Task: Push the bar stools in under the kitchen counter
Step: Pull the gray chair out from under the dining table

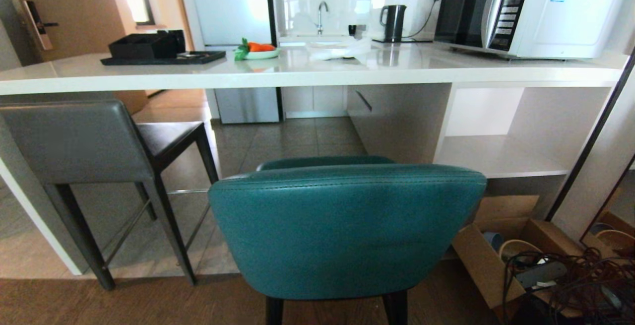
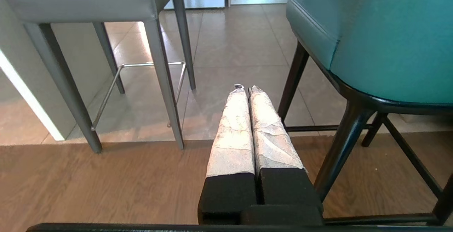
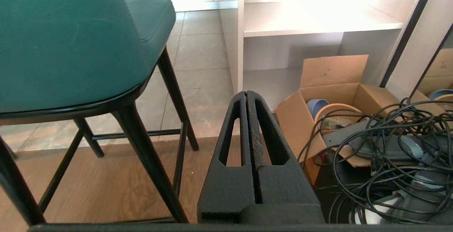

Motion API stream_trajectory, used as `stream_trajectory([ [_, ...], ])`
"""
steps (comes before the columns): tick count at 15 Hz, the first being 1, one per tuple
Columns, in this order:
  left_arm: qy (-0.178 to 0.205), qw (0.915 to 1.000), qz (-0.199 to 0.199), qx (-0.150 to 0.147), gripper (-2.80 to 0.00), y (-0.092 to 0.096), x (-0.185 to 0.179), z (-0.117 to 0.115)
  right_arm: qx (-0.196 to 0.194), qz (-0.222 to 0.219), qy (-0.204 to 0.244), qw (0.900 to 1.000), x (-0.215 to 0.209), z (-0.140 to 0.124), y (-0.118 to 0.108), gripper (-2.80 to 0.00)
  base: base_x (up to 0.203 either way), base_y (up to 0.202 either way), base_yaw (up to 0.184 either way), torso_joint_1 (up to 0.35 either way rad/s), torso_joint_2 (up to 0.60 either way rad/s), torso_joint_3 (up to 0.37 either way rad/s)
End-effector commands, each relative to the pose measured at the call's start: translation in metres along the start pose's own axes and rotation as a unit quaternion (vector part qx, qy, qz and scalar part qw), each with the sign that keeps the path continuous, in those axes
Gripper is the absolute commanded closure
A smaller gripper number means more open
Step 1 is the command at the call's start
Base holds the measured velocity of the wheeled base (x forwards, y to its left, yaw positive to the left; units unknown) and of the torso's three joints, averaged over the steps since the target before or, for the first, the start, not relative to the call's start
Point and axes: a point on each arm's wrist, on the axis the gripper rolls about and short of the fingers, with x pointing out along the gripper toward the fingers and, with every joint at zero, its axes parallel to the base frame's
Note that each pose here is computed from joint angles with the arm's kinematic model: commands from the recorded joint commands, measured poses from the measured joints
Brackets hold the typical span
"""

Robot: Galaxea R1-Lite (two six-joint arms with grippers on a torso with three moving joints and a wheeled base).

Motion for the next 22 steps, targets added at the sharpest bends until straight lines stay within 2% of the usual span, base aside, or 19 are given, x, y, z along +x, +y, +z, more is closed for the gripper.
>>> stream_trajectory([
  [1, 0.002, 1.0000, 0.004, -0.003, 0.00, 0.0002, 0.0002, -0.0009, 0.001, 0.001, 0.002, 1.000, 0.0003, -0.0008, 0.0000, 0.00, 0.000, 0.000, 0.000, 0.000, 0.00, 0.000],
  [17, 0.002, 1.0000, 0.003, -0.002, 0.00, 0.0001, 0.0002, -0.0009, 0.001, 0.001, 0.003, 1.000, 0.0004, -0.0012, -0.0001, 0.00, 0.000, 0.000, 0.000, 0.000, 0.00, 0.000],
  [22, 0.002, 1.0000, 0.003, -0.002, 0.00, 0.0002, 0.0002, -0.0009, 0.001, 0.001, 0.002, 1.000, 0.0003, -0.0008, 0.0000, 0.00, -0.107, 0.000, 0.000, 0.001, 0.00, 0.002],
])
